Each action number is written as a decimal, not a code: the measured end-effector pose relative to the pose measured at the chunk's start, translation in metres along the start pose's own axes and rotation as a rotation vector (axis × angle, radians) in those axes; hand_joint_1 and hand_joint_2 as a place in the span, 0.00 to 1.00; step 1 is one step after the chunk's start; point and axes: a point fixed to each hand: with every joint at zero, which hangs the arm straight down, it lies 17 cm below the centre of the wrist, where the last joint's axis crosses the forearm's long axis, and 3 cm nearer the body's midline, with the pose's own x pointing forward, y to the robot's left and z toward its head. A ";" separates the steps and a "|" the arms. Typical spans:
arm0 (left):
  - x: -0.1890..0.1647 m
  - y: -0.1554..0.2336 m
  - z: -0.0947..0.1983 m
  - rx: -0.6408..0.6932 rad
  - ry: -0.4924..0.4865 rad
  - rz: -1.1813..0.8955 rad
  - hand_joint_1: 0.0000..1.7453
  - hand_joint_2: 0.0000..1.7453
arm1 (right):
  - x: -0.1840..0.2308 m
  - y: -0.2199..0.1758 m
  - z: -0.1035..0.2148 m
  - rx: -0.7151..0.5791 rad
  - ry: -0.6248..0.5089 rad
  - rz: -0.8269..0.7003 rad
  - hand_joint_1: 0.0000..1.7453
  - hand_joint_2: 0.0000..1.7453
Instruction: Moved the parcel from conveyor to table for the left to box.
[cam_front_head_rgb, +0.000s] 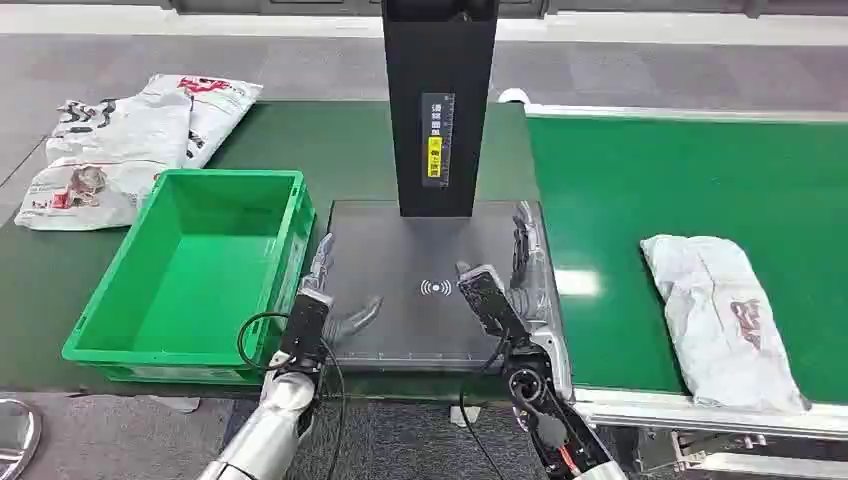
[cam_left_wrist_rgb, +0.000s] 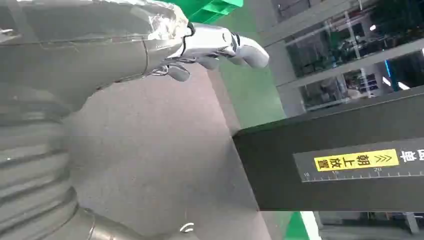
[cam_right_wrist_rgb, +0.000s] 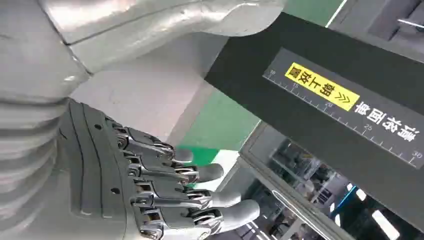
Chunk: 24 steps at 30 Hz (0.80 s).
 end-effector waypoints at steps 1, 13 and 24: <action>0.000 0.000 0.000 -0.001 0.000 -0.001 0.00 1.00 | -0.001 0.000 0.001 0.001 0.006 0.002 0.00 1.00; 0.001 -0.005 0.000 -0.005 0.002 0.007 0.00 1.00 | -0.009 0.004 0.008 0.015 0.028 0.021 0.00 1.00; 0.015 -0.023 -0.019 -0.042 -0.015 0.044 0.00 1.00 | -0.034 -0.039 0.005 -0.105 0.072 0.216 0.00 1.00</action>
